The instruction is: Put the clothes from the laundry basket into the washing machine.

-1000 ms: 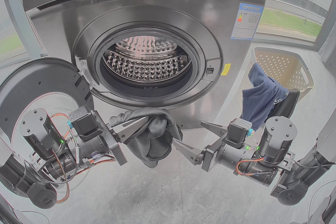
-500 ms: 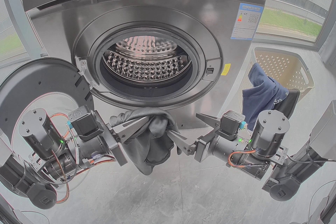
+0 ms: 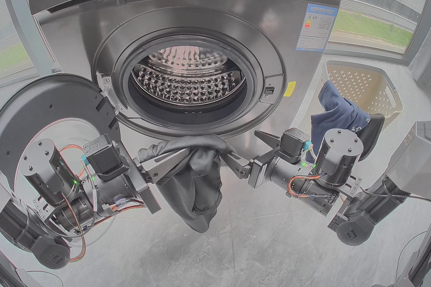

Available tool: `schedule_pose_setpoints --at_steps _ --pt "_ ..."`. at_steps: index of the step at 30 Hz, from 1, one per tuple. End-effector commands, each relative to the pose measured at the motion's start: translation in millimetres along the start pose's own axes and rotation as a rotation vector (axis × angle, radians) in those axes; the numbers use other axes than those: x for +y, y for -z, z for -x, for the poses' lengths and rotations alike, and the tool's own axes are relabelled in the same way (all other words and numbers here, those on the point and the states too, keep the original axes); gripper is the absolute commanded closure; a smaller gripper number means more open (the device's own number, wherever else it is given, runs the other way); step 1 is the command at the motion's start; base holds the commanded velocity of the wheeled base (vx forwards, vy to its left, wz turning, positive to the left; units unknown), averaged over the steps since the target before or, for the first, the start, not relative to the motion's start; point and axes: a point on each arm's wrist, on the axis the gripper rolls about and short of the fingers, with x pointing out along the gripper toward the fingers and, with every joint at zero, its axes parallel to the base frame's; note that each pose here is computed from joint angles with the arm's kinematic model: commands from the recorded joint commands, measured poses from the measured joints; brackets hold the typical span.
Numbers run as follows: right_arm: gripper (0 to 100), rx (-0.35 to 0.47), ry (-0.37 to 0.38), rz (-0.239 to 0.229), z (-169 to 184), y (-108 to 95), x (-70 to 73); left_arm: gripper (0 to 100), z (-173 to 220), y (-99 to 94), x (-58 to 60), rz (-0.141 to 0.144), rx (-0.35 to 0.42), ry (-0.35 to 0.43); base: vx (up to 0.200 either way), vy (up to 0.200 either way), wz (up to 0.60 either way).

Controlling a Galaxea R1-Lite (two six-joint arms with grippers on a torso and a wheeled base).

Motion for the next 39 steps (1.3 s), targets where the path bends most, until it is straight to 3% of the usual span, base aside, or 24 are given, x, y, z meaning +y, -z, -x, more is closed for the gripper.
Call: schedule_pose_setpoints --at_steps 1,9,17,26,34,39 --pt "0 0.011 -0.007 -0.001 -9.3 8.6 1.8 100 0.6 -0.7 -0.8 0.0 -0.002 0.004 0.0 0.0 0.0" --pt "0 0.0 -0.02 0.012 -23.7 18.7 4.1 100 0.2 -1.3 -0.3 -0.002 -0.005 0.002 0.0 0.0 0.0" --pt "0 0.008 -0.053 0.01 -22.7 23.0 17.6 100 -0.3 -1.2 -0.4 0.0 -0.005 0.002 0.0 0.0 0.0" --pt "0 -0.046 -0.018 0.012 -29.1 9.8 4.1 100 0.2 -0.6 -0.6 0.0 -0.002 0.004 0.0 0.0 0.0" --pt "0 -0.012 -0.081 0.002 -34.6 27.3 23.9 100 -0.4 -1.8 0.7 -0.002 -0.008 -0.001 0.0 0.0 0.0" --pt "0 -0.032 -0.095 -0.001 -39.5 26.4 29.2 100 -0.8 -1.0 0.9 -0.001 -0.005 -0.001 0.0 0.0 0.0"
